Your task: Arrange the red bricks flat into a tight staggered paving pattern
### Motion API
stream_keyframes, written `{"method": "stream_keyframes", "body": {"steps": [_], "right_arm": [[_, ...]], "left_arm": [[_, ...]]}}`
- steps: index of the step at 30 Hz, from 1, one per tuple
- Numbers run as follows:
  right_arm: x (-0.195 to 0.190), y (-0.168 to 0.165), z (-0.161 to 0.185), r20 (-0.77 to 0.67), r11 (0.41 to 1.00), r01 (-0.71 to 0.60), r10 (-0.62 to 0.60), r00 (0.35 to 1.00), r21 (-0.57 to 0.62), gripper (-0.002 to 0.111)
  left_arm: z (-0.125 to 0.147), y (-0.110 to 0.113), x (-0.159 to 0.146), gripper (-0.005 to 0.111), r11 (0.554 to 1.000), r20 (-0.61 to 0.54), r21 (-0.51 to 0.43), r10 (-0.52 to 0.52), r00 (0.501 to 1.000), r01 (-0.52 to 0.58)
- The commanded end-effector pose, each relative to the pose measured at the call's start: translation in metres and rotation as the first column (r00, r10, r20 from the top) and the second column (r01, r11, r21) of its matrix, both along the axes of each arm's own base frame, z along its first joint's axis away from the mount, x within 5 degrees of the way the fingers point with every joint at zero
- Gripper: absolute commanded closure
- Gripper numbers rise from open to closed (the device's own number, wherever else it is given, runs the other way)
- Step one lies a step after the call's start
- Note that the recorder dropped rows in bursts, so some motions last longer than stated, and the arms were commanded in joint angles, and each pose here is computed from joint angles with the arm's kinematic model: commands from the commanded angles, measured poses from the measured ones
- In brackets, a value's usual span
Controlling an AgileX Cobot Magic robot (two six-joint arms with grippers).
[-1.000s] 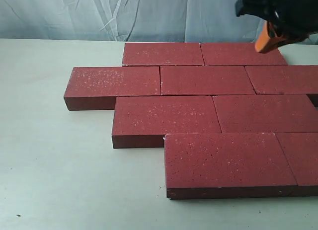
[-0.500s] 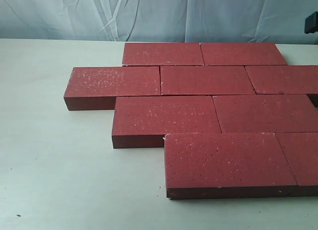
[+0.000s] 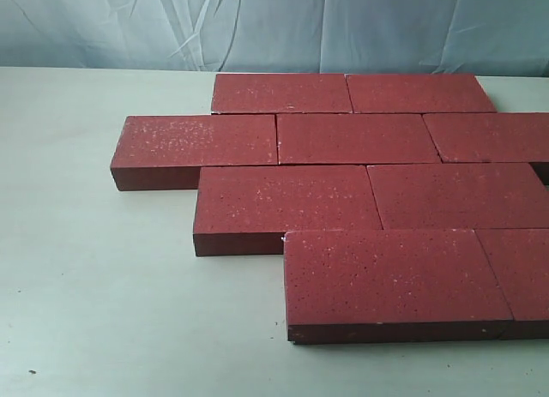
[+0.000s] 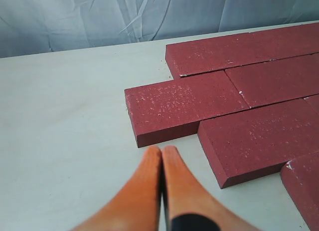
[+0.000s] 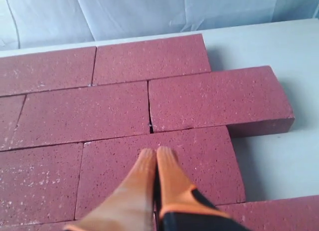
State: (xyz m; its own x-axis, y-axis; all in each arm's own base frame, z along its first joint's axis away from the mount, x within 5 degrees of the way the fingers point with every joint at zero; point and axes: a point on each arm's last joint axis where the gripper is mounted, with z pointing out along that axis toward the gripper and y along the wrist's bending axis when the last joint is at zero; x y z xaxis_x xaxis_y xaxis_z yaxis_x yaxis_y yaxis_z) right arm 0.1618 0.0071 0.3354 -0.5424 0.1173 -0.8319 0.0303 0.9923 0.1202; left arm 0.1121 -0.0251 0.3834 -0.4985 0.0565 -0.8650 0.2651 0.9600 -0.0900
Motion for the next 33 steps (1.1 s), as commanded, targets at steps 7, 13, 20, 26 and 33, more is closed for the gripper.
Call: {"method": "stream_keyframes", "body": {"steps": [7, 13, 20, 26, 33], "right_arm": [[-0.022, -0.002, -0.021, 0.112, 1.0, 0.004, -0.003, 0.994, -0.011, 0.109], [-0.028, -0.002, -0.019, 0.172, 1.0, 0.005, -0.003, 0.985, -0.009, 0.109], [-0.042, -0.002, -0.015, 0.21, 0.998, -0.018, 0.029, 0.977, -0.055, 0.109], [-0.057, 0.001, -0.018, 0.302, 0.993, -0.058, 0.087, 0.949, -0.105, 0.109], [-0.073, -0.001, -0.022, 0.375, 0.984, -0.06, 0.12, 0.919, -0.169, 0.109]], "left_arm": [[0.001, 0.0, -0.001, 0.107, 1.0, 0.014, 0.01, -0.001, 1.0, 0.001], [0.001, 0.0, -0.001, 0.107, 1.0, 0.016, 0.01, 0.0, 1.0, 0.0], [0.001, 0.0, -0.001, 0.107, 1.0, 0.016, 0.01, 0.0, 1.0, 0.0], [0.001, 0.0, -0.001, 0.107, 1.0, 0.016, 0.01, 0.0, 1.0, 0.0], [0.001, 0.0, -0.001, 0.107, 1.0, 0.016, 0.01, 0.0, 1.0, 0.0]]}}
